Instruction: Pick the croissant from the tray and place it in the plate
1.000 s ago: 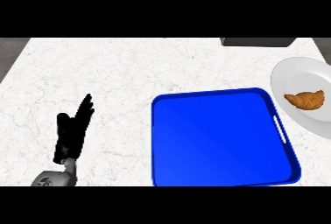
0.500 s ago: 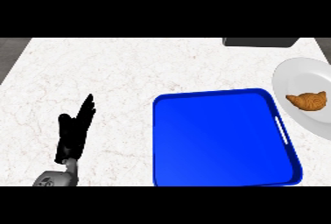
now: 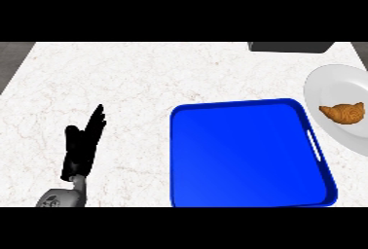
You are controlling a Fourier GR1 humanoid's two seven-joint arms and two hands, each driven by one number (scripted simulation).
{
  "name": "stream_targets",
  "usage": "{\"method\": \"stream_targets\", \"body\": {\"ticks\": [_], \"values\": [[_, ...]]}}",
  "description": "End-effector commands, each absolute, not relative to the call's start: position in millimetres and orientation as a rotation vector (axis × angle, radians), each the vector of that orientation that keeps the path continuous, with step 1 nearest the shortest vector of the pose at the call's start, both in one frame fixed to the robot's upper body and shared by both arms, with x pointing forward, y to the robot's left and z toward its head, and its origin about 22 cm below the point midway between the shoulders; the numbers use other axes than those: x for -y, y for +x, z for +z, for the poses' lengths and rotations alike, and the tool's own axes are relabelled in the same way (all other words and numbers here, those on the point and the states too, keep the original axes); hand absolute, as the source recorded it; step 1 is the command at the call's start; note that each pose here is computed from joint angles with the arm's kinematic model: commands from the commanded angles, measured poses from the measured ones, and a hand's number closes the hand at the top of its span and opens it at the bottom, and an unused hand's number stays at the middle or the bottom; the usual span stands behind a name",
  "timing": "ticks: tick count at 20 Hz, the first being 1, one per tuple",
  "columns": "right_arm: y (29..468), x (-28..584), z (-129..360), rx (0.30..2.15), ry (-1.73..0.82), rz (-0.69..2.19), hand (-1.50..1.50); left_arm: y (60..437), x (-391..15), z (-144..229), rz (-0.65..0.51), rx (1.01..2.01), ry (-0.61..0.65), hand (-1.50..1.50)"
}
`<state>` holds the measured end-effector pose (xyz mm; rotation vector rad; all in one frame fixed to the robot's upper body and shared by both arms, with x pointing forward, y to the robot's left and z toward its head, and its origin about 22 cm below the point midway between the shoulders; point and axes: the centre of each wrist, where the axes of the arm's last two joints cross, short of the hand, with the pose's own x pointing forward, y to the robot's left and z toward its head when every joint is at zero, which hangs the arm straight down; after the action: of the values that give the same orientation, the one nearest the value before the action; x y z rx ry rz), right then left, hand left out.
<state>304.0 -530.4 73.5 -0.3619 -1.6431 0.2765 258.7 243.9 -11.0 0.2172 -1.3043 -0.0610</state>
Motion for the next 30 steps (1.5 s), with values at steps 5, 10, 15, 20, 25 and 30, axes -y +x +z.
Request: {"method": "stream_targets", "body": {"ticks": [5, 10, 15, 20, 25, 30], "values": [[292.9, 525.7, 46.5, 1.672, -0.351, 0.292, -1.5, 267.5, -243.2, 4.1, -0.059, 1.319, 0.236, 0.0], [290.2, 533.0, 55.5, 1.638, -0.401, 0.312, -1.5, 256.5, -245.8, -7.4, -0.069, 1.322, 0.22, 0.0], [272.8, 547.0, 55.4, 1.626, -0.428, 0.306, -1.5, 260.4, -252.0, -2.5, -0.067, 1.317, 0.214, 0.0], [259.1, 562.9, 67.1, 1.611, -0.471, 0.307, -1.5, 259.3, -238.0, -9.9, -0.064, 1.333, 0.215, 0.0], [251.0, 569.9, 70.1, 1.601, -0.501, 0.269, -1.5, 263.8, -229.1, -3.1, -0.066, 1.307, 0.191, 0.0], [241.4, 572.4, 62.1, 1.629, -0.526, 0.227, -1.5, 256.8, -238.2, -8.8, -0.07, 1.324, 0.192, 0.0]]}}
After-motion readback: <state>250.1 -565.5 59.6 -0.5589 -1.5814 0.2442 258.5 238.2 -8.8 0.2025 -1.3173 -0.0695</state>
